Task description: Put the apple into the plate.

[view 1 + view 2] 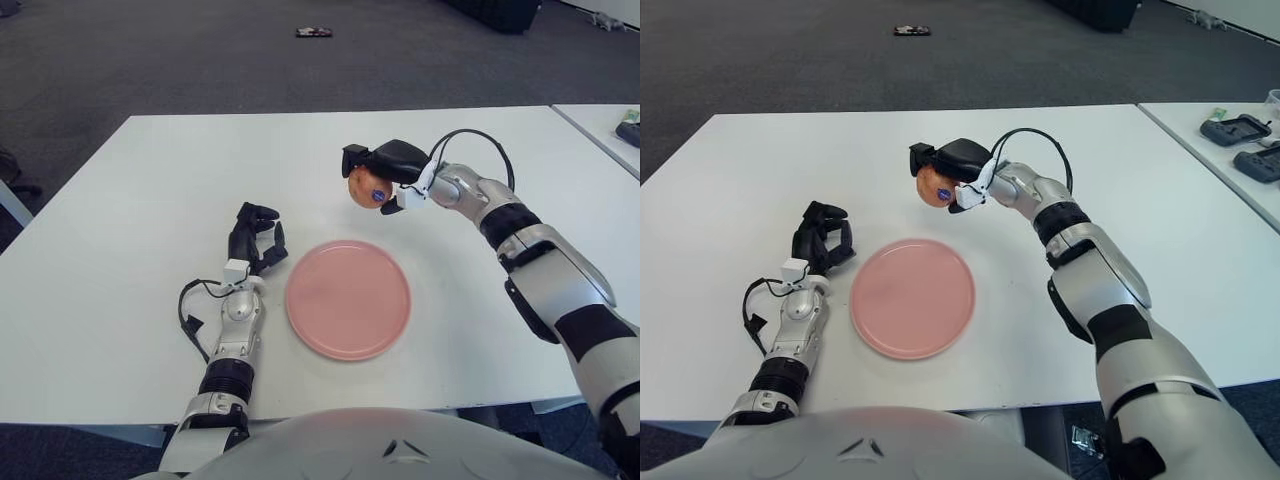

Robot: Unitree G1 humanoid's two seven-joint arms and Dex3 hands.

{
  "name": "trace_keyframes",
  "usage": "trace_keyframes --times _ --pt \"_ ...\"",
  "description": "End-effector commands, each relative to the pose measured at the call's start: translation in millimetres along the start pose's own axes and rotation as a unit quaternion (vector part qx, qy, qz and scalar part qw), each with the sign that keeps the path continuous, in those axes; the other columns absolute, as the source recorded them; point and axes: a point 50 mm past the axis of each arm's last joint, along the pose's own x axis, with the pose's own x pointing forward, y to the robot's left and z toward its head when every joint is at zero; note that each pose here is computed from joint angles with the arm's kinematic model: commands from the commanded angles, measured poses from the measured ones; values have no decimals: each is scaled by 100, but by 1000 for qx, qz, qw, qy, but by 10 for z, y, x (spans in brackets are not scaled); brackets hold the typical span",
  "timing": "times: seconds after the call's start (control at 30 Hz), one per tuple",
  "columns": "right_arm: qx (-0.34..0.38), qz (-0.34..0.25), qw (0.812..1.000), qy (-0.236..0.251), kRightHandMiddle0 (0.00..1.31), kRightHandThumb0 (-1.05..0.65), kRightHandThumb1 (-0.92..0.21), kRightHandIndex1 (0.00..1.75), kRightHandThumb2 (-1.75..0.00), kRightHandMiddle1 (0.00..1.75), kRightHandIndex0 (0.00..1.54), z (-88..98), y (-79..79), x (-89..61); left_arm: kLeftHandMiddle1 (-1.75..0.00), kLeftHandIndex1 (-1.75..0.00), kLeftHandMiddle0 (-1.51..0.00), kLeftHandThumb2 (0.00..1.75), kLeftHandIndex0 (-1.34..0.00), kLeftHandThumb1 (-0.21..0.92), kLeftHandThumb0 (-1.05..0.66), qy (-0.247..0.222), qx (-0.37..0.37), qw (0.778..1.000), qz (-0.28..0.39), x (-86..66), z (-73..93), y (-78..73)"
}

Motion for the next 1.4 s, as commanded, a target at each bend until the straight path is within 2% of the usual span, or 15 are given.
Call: trace_keyframes --times 0.0,0.17,0.4,0.5,0.6,0.77,1.0,1.17,1.23,1.37 --pt "2 20 999 -43 65 0 6 165 -171 175 94 141 51 -93 -175 -175 -81 112 -48 48 -43 45 20 999 7 -121 -176 76" --pt "-4 48 995 -84 66 0 7 168 -174 175 94 266 65 -113 -175 -175 -82 111 -47 49 -43 47 19 999 5 -121 -180 75" --pt "-23 87 985 -145 66 0 6 173 -175 175 91 441 305 -150 -175 -175 -83 110 -47 50 -42 44 15 999 4 -117 -170 70" --pt "-26 96 983 -152 65 0 6 174 -175 175 90 460 355 -165 -175 -175 -83 110 -47 50 -42 47 17 999 5 -120 -174 73" --pt "-34 132 978 -159 66 0 6 173 -175 175 91 484 481 -191 -175 -175 -83 111 -47 50 -43 54 27 998 10 -120 -191 82" --pt "-48 154 973 -166 66 0 6 172 -175 175 91 501 518 -192 -175 -175 -81 111 -47 49 -43 56 31 998 13 -123 -196 83" --pt "-66 205 957 -194 66 0 6 173 -175 175 91 596 647 -225 -175 -175 -76 110 -47 50 -42 47 21 999 7 -127 -183 82" --pt "-75 215 955 -193 69 0 7 174 -175 170 92 623 699 -230 -175 -175 -75 110 -47 50 -42 45 20 999 7 -129 -183 79" --pt "-78 215 955 -190 76 -1 11 175 -175 160 94 631 723 -227 -175 -175 -77 110 -47 50 -42 44 21 999 6 -130 -178 80" --pt "-93 206 955 -189 76 -1 6 175 -173 171 81 645 743 -224 -175 -175 -78 110 -47 50 -42 41 20 999 6 -130 -170 77"
